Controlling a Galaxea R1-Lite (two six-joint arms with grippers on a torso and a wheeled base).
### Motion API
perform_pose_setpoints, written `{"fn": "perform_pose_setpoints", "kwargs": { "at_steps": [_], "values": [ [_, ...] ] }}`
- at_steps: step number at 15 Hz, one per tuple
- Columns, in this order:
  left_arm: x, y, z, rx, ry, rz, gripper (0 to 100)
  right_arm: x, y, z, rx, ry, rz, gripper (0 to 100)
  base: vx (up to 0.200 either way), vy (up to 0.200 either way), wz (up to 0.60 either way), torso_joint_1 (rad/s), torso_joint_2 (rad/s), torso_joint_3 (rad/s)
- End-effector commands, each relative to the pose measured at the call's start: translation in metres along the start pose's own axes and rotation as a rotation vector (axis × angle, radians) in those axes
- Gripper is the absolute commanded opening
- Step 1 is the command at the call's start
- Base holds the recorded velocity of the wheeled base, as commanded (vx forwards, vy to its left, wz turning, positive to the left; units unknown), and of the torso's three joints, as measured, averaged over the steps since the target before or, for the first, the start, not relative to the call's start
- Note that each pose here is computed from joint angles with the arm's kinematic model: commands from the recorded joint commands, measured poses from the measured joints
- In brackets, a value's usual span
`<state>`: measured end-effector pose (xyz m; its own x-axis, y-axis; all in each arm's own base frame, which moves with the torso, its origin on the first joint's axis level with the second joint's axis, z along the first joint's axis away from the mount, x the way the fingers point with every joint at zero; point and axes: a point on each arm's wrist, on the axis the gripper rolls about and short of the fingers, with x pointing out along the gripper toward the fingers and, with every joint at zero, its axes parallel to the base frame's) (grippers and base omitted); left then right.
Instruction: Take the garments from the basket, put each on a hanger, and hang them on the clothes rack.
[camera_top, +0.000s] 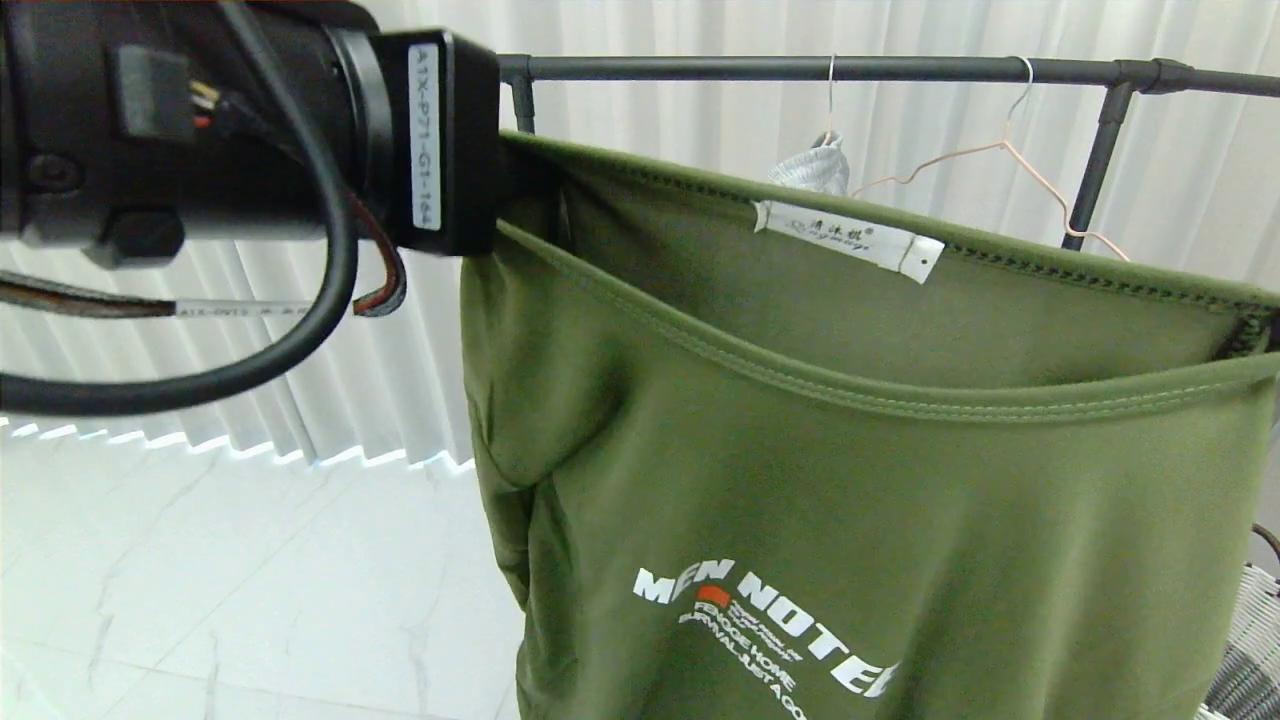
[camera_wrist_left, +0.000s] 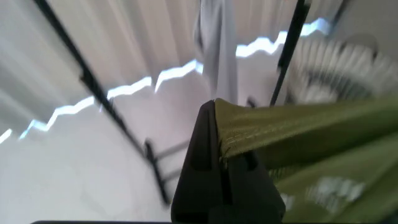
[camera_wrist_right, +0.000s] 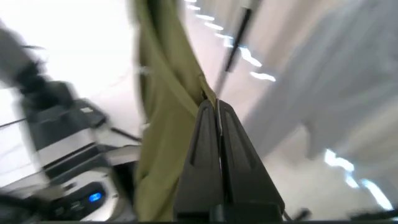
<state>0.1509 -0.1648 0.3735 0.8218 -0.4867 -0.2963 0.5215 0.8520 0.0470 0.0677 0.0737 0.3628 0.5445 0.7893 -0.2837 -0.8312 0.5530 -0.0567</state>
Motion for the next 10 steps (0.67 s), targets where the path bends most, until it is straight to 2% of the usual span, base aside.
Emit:
{"fn": "perform_pose_setpoints", "kwargs": {
  "at_steps": [1,4,7,10],
  "values": [
    [-0.022,0.007,-0.007,0.018,0.052,-0.006,0,0.008,-0.003,0.000,0.003,0.017,-0.050,0,0.000,0.000,0.00,0.000,0.00,0.000],
    [-0.071,0.013,-0.028,0.053,0.173,-0.135,0,0.026,-0.008,0.008,-0.005,-0.020,-0.075,0,0.000,0.000,0.00,0.000,0.00,0.000],
    [-0.097,0.012,-0.049,0.078,0.189,-0.251,0,0.059,-0.015,0.023,-0.024,-0.098,-0.080,0,0.000,0.000,0.00,0.000,0.00,0.000],
    [-0.108,0.011,-0.059,0.104,0.192,-0.307,0,0.076,-0.017,0.031,-0.050,-0.126,-0.074,0,0.000,0.000,0.00,0.000,0.00,0.000]
  ]
}}
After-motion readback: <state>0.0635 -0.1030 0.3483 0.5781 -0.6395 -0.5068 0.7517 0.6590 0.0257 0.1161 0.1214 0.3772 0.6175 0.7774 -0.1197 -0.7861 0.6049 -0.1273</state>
